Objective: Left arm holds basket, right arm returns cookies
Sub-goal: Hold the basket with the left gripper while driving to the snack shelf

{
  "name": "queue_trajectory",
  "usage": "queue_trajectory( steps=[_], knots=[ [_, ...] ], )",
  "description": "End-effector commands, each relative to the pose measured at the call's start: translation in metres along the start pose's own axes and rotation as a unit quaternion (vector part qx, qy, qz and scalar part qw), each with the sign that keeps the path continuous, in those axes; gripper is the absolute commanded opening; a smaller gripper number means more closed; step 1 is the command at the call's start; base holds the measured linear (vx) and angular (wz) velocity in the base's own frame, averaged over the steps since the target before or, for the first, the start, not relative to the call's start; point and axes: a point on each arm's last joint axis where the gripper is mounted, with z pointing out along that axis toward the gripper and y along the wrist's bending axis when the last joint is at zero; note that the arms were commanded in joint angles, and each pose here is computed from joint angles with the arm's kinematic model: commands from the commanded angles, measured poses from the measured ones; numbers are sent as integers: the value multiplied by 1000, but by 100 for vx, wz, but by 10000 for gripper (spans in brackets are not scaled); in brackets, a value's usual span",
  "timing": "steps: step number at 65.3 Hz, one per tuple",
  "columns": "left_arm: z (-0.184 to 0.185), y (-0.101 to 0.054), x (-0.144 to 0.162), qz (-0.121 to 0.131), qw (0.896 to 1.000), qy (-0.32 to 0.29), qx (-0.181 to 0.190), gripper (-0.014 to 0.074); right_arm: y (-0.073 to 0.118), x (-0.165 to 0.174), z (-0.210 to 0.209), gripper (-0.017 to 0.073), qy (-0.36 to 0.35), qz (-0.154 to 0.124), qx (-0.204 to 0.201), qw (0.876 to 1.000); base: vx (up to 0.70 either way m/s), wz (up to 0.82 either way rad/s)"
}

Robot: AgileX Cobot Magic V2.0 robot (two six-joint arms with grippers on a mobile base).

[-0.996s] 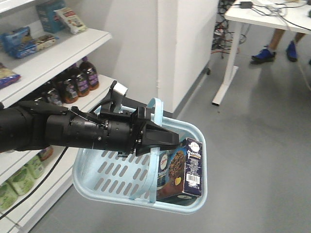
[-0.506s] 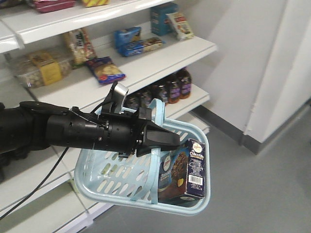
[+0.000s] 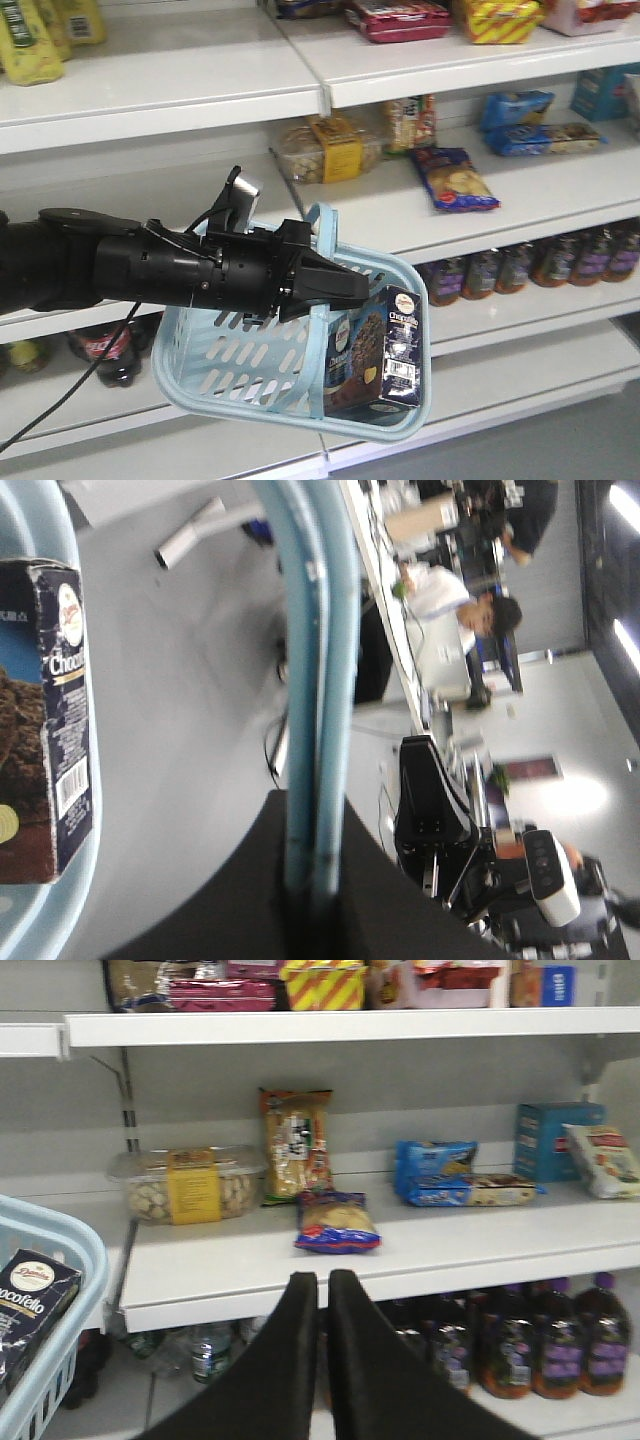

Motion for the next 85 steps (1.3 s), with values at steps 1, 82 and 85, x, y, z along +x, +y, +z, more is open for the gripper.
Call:
queue_trajectory(
  steps=[1, 82, 85],
  knots=[
    [-8, -37, -4, 13, 996, -25, 80, -6, 1, -1, 0, -6, -35, -7, -4, 999, 18, 73],
    [-8, -37, -4, 13, 996, -25, 80, -6, 1, -1, 0, -6, -35, -7, -4, 999, 13, 24],
    [-8, -37, -4, 13, 996, -25, 80, -6, 1, -1, 0, -6, -35, -7, -4, 999, 7, -10]
  ],
)
